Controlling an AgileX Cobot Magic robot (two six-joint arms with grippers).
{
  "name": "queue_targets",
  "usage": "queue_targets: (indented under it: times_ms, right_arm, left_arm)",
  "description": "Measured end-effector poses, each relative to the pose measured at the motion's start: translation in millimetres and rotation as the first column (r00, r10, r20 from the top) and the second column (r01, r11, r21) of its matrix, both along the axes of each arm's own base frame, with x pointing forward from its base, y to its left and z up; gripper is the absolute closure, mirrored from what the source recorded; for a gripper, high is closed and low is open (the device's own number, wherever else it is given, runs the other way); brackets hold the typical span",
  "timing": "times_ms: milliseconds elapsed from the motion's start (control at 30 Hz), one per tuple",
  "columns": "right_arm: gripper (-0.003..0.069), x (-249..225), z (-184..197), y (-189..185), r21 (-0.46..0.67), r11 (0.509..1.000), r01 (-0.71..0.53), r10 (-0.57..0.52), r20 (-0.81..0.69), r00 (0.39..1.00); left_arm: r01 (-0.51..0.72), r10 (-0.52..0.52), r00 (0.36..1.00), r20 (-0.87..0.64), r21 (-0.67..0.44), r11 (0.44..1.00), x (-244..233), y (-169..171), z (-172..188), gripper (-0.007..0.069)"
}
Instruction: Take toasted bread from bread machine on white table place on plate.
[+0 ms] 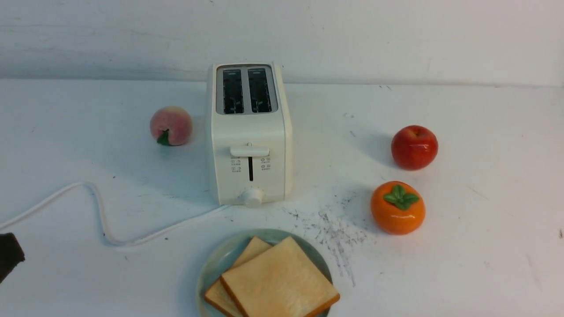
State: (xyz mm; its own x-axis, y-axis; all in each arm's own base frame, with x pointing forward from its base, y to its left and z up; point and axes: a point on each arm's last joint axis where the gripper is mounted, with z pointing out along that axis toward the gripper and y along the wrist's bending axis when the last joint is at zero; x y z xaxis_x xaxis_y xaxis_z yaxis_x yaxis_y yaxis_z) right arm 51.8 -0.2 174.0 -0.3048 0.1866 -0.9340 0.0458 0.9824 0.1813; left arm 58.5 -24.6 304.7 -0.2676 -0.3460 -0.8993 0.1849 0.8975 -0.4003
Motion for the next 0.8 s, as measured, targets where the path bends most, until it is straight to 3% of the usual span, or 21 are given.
queue_targets:
  times_ms: [167, 400, 633, 800]
  right_arm:
    - [0.0531, 0, 0, 0, 0.0, 1.0, 0.0, 0.0, 0.0, 1.0]
    - [0.0528, 0, 0, 0, -0.002, 1.0, 0.0, 0.0, 0.0, 1.0]
    - [0.0522, 0, 0, 0, -0.002, 1.0, 0.0, 0.0, 0.0, 1.0]
    - [0.0516, 0, 0, 0, -0.002, 1.0, 0.0, 0.0, 0.0, 1.0]
  left_arm:
    - [-0.112, 0.113, 0.993, -0.018, 0.039, 0.993, 2, 10, -34, 0.0639]
    - [-0.267, 0.271, 0.954, -0.128, 0.045, 0.963, -2, 24, -110, 0.0639]
    - [-0.321, 0.32, 0.934, -0.157, 0.024, 0.947, -7, 29, -136, 0.0638]
    - [-0.285, 0.287, 0.945, -0.157, 0.032, 0.958, -7, 27, -137, 0.0638]
